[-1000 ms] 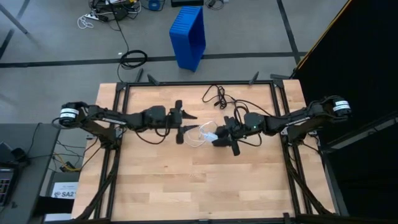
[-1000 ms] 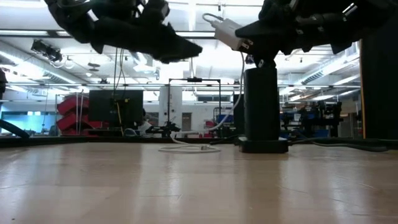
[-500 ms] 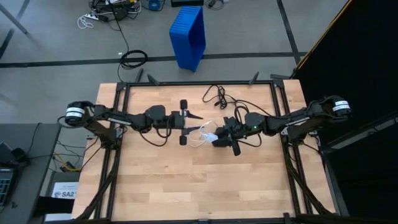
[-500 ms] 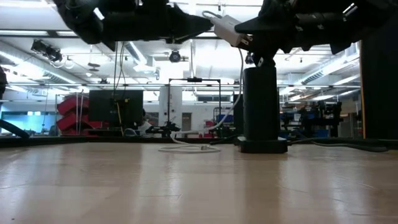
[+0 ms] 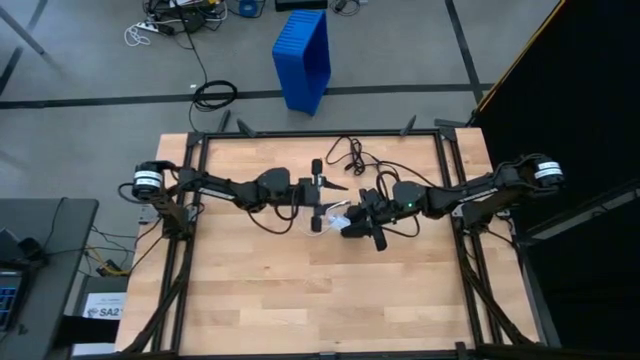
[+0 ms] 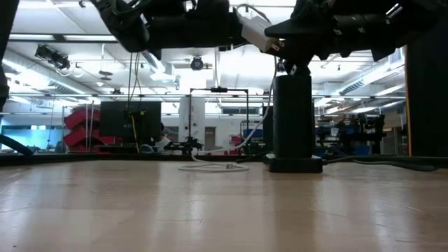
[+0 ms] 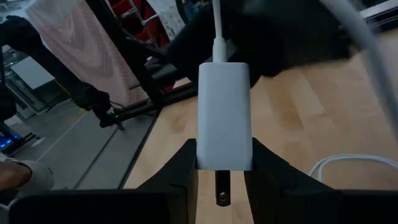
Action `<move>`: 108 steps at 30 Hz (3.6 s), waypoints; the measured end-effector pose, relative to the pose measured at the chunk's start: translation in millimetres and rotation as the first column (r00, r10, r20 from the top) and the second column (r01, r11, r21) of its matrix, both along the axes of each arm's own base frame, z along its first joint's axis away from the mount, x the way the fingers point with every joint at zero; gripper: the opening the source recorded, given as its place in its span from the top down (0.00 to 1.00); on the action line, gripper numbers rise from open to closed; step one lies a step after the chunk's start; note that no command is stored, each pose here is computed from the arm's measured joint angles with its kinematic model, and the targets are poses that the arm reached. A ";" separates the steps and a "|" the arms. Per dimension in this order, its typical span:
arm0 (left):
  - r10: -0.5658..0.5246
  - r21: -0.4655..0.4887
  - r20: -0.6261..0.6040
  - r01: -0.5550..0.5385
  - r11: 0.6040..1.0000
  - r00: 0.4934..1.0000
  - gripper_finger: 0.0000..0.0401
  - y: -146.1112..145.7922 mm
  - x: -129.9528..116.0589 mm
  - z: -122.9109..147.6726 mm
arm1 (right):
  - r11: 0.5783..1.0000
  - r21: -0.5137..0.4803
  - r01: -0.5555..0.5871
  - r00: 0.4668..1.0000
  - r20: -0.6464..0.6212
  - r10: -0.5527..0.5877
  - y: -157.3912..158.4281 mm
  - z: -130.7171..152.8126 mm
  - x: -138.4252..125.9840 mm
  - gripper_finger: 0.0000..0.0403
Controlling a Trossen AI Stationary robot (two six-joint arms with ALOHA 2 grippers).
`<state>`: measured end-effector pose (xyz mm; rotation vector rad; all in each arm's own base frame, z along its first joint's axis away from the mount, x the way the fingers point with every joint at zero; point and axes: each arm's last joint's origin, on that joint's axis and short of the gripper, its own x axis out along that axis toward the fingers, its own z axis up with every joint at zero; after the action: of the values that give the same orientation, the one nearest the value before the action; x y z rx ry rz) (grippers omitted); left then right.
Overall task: Insert USB
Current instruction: Insert the white charger adapter into the black outlet extension
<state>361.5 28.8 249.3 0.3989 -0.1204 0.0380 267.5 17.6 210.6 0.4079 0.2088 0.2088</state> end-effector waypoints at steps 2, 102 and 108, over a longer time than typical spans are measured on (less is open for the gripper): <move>0.002 0.002 0.025 -0.002 1.000 1.000 0.66 0.2 -0.3 2.3 | 1.000 -0.001 -0.001 1.000 -0.001 0.001 0.0 0.1 0.0 0.83; 0.214 0.529 -0.422 0.048 0.847 0.881 0.40 -63.8 -2.9 8.0 | 0.994 0.107 -0.024 0.984 -0.176 0.042 -19.5 -9.4 -1.1 0.83; 0.174 0.525 -0.430 0.088 0.847 0.886 0.40 -64.6 -2.8 6.2 | 0.993 0.099 -0.064 0.973 -0.216 0.085 -17.7 1.6 6.2 0.83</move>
<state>358.7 -35.8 255.5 0.9624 0.3688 -0.0491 273.7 -0.1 212.2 0.5149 0.4344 0.2477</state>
